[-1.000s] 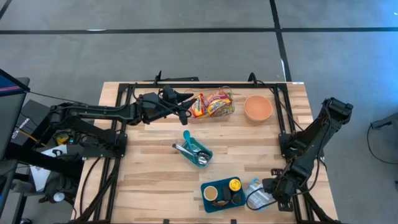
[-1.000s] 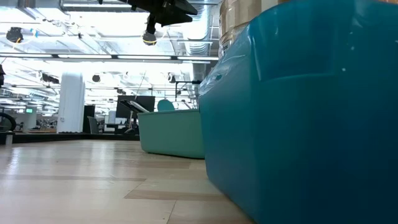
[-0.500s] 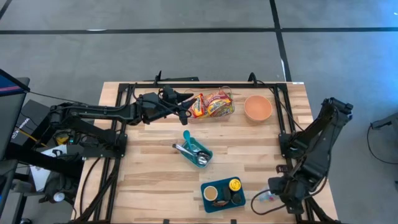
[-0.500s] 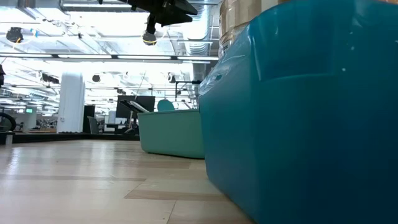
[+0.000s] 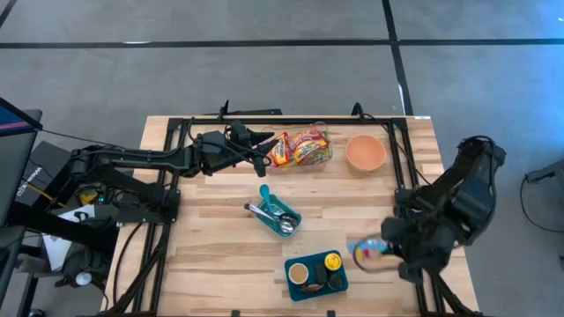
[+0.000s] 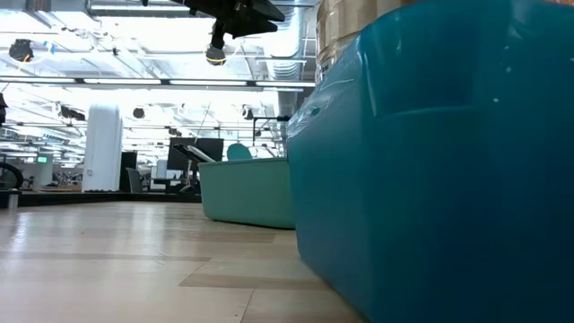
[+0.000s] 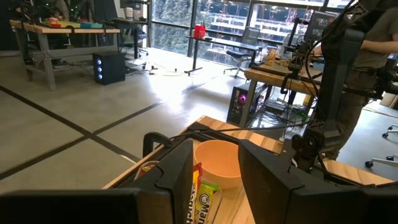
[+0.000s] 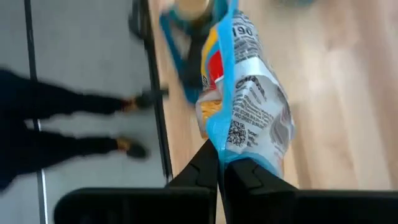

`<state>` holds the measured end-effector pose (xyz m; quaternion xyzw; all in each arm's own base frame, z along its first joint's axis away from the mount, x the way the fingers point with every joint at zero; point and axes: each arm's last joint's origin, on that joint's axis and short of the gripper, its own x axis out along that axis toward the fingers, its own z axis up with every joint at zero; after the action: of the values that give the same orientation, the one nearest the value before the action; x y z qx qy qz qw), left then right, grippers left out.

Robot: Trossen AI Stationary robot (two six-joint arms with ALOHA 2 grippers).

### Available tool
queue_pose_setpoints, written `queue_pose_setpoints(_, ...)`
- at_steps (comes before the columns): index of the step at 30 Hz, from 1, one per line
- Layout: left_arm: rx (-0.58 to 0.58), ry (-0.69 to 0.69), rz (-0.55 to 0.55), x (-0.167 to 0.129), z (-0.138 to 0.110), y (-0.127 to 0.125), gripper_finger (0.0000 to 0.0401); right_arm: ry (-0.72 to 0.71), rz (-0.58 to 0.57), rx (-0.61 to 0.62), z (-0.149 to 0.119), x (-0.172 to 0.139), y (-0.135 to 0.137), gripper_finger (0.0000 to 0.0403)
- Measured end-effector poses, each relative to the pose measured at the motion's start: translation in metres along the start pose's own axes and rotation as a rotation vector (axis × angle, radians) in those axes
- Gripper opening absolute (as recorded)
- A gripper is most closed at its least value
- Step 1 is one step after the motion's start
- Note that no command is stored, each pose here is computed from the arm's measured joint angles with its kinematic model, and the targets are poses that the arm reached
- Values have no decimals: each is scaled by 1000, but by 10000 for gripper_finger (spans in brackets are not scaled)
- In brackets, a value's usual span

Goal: Pick & Place Food Item
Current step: Put the blue noodle pack into the transparent bin

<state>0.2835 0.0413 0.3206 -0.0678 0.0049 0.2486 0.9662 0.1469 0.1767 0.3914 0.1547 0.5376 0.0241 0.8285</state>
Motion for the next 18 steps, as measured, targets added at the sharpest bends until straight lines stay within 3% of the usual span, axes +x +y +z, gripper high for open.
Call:
queue_pose_setpoints(8,0,0,0,0,0,0,121,-193,-75,107,45,-21,-25,0)
queue_pose_setpoints(18,0,0,0,0,0,0,121,-210,-155,167,83,-18,-67,0)
